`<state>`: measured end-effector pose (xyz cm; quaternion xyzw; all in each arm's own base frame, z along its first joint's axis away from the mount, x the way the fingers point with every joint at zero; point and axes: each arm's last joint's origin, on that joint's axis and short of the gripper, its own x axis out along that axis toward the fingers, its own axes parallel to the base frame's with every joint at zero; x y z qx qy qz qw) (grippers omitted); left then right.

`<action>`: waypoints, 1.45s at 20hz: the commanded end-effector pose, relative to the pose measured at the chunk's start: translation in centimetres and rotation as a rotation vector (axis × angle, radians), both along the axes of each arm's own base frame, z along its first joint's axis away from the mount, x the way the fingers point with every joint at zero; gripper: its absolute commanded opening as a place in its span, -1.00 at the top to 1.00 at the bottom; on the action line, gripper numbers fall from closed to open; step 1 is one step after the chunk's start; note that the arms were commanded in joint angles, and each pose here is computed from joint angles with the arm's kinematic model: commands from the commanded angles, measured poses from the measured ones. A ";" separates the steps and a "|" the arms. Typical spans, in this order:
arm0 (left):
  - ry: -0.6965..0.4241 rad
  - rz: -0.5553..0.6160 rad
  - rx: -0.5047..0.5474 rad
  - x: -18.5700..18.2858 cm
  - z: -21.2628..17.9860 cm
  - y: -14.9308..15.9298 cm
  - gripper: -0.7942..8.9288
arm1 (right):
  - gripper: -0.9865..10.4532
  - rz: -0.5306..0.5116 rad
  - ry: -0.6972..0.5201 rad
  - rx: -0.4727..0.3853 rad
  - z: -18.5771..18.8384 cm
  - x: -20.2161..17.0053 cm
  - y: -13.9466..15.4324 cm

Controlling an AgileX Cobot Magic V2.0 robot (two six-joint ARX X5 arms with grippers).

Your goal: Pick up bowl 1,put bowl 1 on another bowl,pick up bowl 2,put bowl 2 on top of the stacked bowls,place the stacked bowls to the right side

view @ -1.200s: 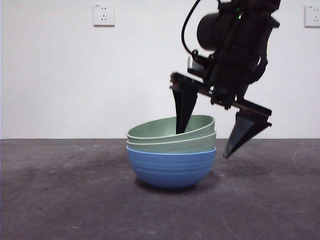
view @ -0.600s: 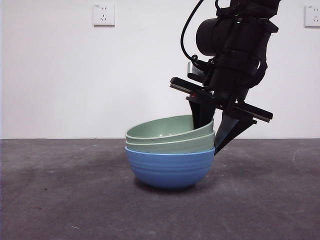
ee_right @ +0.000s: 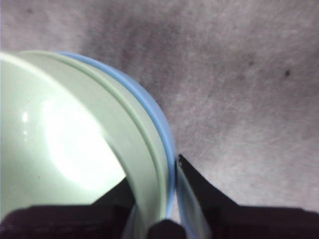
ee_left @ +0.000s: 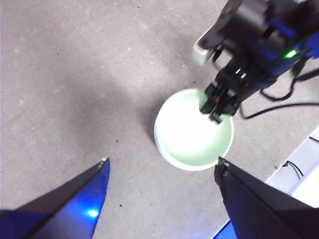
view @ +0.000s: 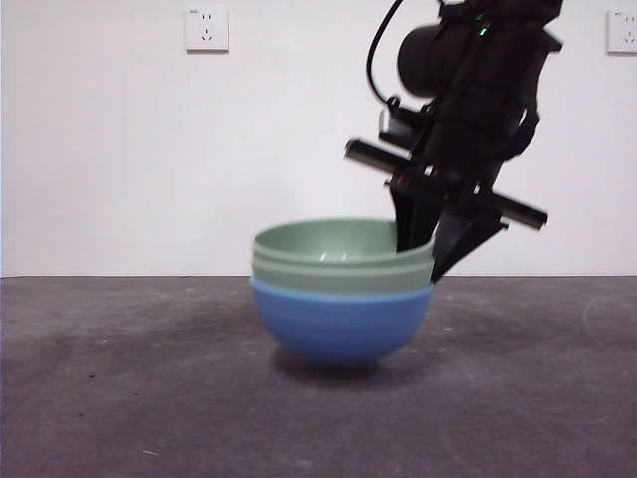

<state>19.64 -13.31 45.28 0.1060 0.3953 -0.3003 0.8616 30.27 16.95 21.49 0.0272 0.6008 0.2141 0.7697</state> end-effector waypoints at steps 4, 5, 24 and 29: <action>-0.004 -0.015 0.013 0.0 -0.1 -0.1 0.11 | 0.85 -0.121 -0.090 0.025 2.4 1.5 -5.2; -0.004 -0.015 0.013 0.0 -0.1 -0.1 0.11 | 0.85 -0.150 -0.094 0.020 2.3 1.9 -6.4; 0.022 -0.002 0.008 -0.1 -0.2 -0.1 0.11 | 0.74 -0.317 -0.006 -0.034 -2.1 5.2 -13.5; 0.021 -0.002 0.007 -0.1 -0.2 -0.1 0.11 | 0.32 -0.316 -0.001 -0.031 -2.1 5.2 -13.5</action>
